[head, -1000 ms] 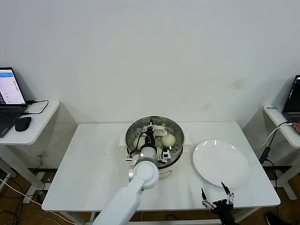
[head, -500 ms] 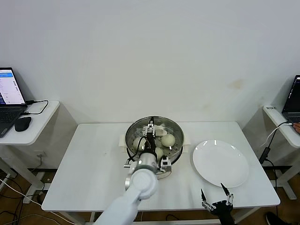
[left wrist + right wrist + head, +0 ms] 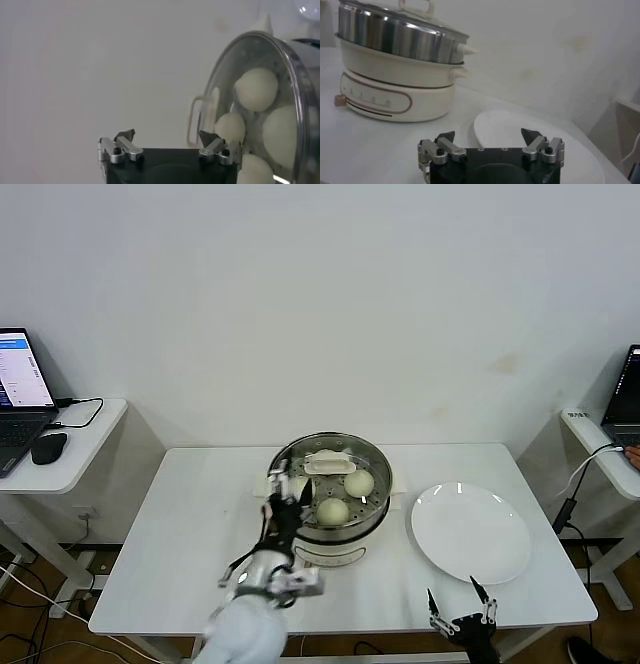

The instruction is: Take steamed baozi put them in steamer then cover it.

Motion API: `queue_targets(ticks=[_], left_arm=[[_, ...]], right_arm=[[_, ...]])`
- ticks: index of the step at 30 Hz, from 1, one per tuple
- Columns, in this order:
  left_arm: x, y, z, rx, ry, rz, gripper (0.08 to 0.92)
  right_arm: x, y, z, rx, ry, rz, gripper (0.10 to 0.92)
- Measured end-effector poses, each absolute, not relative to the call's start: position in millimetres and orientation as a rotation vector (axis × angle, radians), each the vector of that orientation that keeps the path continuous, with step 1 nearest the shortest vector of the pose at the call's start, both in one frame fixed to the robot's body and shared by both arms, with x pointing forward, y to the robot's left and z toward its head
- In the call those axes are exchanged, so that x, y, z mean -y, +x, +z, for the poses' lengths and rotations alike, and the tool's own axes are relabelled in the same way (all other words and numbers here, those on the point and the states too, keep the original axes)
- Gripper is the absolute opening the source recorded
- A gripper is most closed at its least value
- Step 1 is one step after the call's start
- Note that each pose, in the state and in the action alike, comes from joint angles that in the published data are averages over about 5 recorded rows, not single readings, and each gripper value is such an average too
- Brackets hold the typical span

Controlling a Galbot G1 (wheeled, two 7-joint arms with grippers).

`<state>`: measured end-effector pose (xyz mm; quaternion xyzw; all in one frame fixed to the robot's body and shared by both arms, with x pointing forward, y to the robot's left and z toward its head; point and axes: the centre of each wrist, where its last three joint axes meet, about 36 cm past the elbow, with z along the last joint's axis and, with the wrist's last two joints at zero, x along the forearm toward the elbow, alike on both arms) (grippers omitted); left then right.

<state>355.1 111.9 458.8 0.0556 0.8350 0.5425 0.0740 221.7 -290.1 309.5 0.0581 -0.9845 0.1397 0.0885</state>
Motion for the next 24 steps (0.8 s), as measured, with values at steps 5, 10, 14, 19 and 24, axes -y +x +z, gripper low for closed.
queue_targets(ticks=[5, 10, 14, 19, 24], left_arm=[[-152.5, 331.3, 442.9, -2.684, 0.123, 1.250, 0.823], [-193.5, 307.5, 424.5, -2.867, 0.086, 0.845, 0.823], [-216.2, 284.6, 414.0, -2.997, 0.058, 0.543, 0.823], [-232.0, 255.8, 398.0, -3.122, 0.010, 0.272, 0.823], [-243.6, 232.1, 379.9, -3.204, -0.038, 0.145, 0.823]], right_arm=[[289.2, 219.3, 309.0, 2.928, 0.181, 0.408, 0.823], [287.5, 216.1, 310.8, 2.927, 0.209, 0.397, 0.822], [286.7, 212.7, 314.2, 2.927, 0.250, 0.381, 0.823], [285.5, 208.0, 318.3, 2.926, 0.301, 0.354, 0.823], [286.3, 205.1, 319.7, 2.927, 0.326, 0.334, 0.822]])
